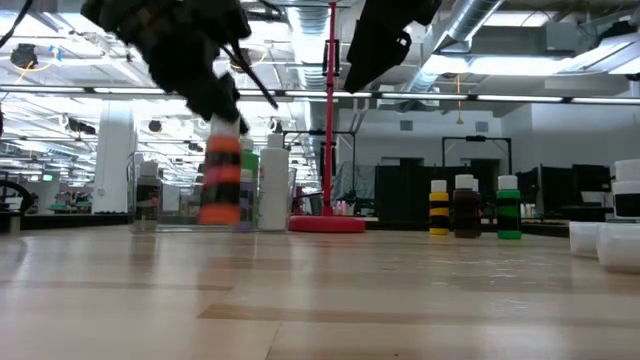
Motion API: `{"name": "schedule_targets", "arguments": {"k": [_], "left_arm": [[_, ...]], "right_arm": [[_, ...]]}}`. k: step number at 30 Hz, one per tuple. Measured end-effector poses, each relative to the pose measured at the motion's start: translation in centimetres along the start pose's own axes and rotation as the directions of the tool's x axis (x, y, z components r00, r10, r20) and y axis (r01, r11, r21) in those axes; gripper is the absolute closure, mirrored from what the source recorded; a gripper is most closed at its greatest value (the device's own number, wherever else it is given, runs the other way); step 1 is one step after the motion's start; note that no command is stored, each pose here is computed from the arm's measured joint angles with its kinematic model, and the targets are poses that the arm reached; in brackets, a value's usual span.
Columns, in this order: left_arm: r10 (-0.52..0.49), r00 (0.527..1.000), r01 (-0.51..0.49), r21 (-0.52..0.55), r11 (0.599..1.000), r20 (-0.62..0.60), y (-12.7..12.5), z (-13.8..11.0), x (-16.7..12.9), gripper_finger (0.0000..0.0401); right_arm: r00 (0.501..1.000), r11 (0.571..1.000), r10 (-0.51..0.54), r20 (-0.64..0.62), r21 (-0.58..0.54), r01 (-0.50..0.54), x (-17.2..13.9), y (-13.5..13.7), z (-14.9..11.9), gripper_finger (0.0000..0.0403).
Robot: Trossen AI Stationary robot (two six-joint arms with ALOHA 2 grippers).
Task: Pick & Place Paint Supplies
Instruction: Put the orange paint bottle into the transparent bin
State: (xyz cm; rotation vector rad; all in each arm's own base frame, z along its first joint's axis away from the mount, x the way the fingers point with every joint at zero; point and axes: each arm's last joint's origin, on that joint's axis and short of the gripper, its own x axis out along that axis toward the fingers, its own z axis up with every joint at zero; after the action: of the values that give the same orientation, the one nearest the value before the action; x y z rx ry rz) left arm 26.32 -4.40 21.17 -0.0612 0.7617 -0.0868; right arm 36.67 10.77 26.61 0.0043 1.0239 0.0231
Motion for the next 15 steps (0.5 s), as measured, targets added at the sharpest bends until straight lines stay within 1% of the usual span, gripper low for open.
{"name": "schedule_targets", "arguments": {"k": [2,4,6,7,9,11,13,15], "left_arm": [[0.02,0.998,-0.019,-0.026,0.999,0.056,0.0,0.5,-1.3,0.03],[0.067,0.99,-0.061,-0.053,0.997,0.123,0.2,1.1,-2.9,0.03],[0.144,0.966,-0.128,-0.088,0.988,0.213,0.4,1.7,-4.9,0.03],[0.193,0.947,-0.17,-0.108,0.979,0.255,0.6,1.9,-6.0,0.03],[0.311,0.892,-0.27,-0.165,0.949,0.328,1.1,2.2,-8.1,0.03],[0.418,0.827,-0.357,-0.224,0.907,0.377,1.8,2.3,-10.1,0.03],[0.506,0.769,-0.431,-0.268,0.862,0.39,2.5,2.1,-11.6,0.03],[0.579,0.728,-0.493,-0.306,0.814,0.368,3.2,1.6,-12.8,0.03]], "right_arm": [[1.0,1.0,0.001,-0.008,-0.005,-0.001,0.0,0.2,-0.1,0.0143],[1.0,1.0,0.003,-0.015,-0.004,-0.003,-0.1,0.4,-0.3,0.0143],[1.0,1.0,0.001,-0.023,0.002,-0.001,-0.1,0.4,-0.3,0.0143],[1.0,1.0,0.001,-0.024,0.002,-0.001,-0.1,0.4,-0.4,0.0143],[1.0,1.0,0.003,-0.023,-0.001,-0.003,-0.1,0.6,-0.4,0.0143],[1.0,1.0,0.003,-0.023,0.0,-0.003,-0.1,0.6,-0.4,0.0143],[1.0,1.0,0.004,-0.023,0.008,-0.004,-0.1,0.6,-0.4,0.0143],[1.0,1.0,0.004,-0.023,0.017,-0.003,-0.1,0.6,-0.4,0.0143]]}}
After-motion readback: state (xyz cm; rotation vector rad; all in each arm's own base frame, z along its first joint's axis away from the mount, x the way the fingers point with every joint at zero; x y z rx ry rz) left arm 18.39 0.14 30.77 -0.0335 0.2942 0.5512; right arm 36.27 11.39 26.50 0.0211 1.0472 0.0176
